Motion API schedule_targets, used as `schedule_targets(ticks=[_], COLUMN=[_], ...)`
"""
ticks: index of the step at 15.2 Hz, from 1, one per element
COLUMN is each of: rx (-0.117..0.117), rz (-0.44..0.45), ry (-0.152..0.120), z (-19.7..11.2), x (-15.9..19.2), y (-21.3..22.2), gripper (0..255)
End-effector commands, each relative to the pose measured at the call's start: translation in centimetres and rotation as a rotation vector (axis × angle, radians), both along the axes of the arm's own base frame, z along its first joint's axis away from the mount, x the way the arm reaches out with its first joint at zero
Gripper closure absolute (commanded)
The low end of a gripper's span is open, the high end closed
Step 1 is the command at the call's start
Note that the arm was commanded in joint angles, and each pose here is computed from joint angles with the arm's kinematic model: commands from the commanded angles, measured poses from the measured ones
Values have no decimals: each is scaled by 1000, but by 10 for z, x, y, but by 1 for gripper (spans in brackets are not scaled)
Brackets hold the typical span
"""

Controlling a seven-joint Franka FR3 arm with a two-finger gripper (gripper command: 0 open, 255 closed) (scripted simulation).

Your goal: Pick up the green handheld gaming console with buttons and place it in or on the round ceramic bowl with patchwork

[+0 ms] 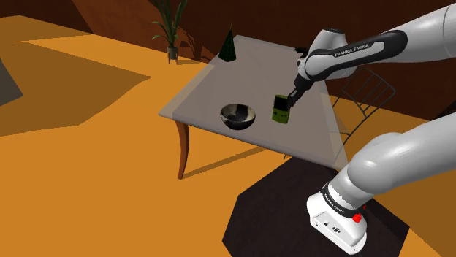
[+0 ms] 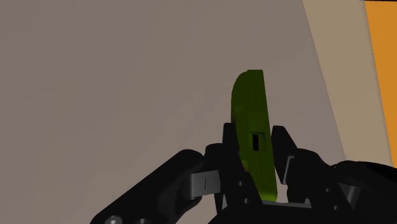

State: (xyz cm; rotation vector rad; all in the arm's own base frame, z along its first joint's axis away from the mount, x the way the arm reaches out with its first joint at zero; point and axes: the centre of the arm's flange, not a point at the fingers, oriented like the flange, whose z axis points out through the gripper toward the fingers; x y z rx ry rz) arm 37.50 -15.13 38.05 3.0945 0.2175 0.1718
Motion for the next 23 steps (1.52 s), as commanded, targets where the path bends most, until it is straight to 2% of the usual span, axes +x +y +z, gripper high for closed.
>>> schedule_targets(ticks=[1,21,23], rx=[0,0,0], rz=[0,0,0], ry=[0,0,0], z=[11,112,117], x=[0,0,13], y=[0,0,23], gripper=[255,255,255])
